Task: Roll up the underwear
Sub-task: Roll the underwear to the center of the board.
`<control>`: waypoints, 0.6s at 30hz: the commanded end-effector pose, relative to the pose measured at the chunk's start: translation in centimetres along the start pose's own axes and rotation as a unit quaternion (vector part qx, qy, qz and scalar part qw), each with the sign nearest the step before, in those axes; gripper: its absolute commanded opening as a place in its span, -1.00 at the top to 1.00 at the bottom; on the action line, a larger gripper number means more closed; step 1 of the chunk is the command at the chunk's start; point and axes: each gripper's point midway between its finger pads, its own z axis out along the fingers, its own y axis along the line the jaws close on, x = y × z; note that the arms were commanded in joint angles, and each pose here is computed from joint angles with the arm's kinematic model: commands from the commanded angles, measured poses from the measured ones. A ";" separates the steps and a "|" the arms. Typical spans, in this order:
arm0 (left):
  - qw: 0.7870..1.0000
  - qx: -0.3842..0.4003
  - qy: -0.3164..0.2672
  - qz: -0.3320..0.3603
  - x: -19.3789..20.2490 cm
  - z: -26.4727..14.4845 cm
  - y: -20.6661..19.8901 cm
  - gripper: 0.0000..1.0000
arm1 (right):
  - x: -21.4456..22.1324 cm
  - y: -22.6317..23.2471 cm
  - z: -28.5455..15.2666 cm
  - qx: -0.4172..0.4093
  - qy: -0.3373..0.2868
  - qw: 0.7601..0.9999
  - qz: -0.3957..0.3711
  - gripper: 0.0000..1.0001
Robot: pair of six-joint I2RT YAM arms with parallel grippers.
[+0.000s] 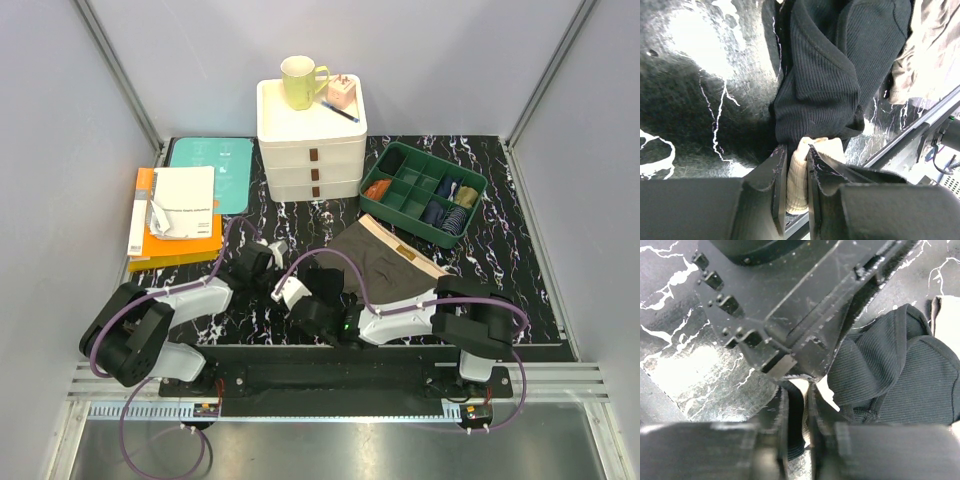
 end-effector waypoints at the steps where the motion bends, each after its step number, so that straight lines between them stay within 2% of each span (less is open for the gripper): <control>1: 0.999 -0.027 0.029 -0.008 1.5 -0.5 1.1 0.36 | 5.7 0.0 0.2 -0.013 0.087 0.996 -0.009 0.87; 4: 1.000 -0.023 0.008 -0.013 0.3 -1.1 0.8 -0.01 | 5.0 1.1 -0.6 -0.048 0.088 0.995 0.004 1.00; 5: 1.000 -0.025 0.002 -0.014 0.0 -1.3 0.8 -0.27 | 4.9 1.3 -0.7 -0.055 0.091 0.994 0.012 1.00; 8: 0.999 -0.042 -0.022 -0.017 -1.4 -2.2 1.3 -0.57 | 4.2 2.3 -1.5 -0.092 0.101 0.990 0.034 1.00; 12: 0.994 -0.074 -0.070 -0.031 -3.0 -3.7 2.8 -0.88 | 2.7 3.6 -2.8 -0.166 0.107 0.976 0.091 1.00; 15: 0.989 -0.101 -0.107 -0.034 -3.8 -4.9 3.9 -0.98 | 1.7 3.6 -3.4 -0.209 0.112 0.962 0.133 1.00; 18: 0.984 -0.108 -0.133 -0.041 -4.1 -5.7 4.2 -0.98 | 1.1 3.7 -4.0 -0.243 0.119 0.949 0.161 1.00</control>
